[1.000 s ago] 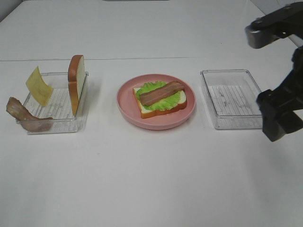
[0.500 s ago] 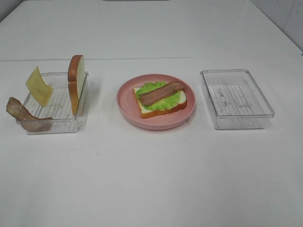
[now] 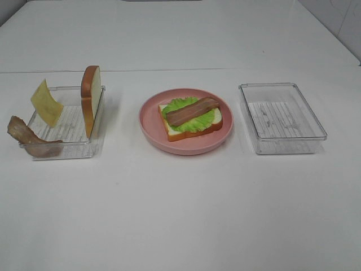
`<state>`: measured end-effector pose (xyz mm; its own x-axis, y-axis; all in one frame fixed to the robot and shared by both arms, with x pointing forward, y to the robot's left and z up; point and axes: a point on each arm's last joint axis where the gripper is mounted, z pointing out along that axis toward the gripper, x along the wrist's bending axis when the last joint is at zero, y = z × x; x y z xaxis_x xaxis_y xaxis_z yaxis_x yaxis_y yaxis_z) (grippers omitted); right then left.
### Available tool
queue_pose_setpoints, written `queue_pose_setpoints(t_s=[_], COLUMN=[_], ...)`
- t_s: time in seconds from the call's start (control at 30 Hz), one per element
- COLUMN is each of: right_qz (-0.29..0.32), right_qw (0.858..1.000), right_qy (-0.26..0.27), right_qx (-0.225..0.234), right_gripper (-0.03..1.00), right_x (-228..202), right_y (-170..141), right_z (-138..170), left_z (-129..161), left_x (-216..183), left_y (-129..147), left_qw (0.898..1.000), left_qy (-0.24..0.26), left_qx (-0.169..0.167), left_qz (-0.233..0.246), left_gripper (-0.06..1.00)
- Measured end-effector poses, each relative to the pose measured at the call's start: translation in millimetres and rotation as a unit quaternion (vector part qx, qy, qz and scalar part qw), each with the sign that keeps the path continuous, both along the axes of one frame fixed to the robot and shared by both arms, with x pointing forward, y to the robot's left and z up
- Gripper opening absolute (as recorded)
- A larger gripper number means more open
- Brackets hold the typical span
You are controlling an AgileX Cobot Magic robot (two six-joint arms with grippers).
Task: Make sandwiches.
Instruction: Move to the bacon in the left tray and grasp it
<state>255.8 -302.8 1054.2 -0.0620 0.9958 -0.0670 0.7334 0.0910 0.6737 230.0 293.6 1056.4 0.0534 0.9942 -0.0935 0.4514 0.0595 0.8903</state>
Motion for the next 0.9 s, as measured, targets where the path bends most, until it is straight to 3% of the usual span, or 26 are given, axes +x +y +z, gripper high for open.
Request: queue_pose_setpoints(t_s=[0.27, 0.9], right_qz=[0.027, 0.032], right_qw=[0.998, 0.996], right_qy=[-0.061, -0.084], right_qx=[0.013, 0.006], right_gripper=[0.98, 0.98], right_x=[-13, -25], right_y=[4, 3], right_z=[-16, -25], left_z=[0, 0], left_x=[0, 0], left_y=[0, 0], left_qw=[1.000, 1.000], left_qy=[0.000, 0.000], left_qx=[0.000, 0.000], left_qz=[0.000, 0.000], left_gripper=[0.93, 0.93])
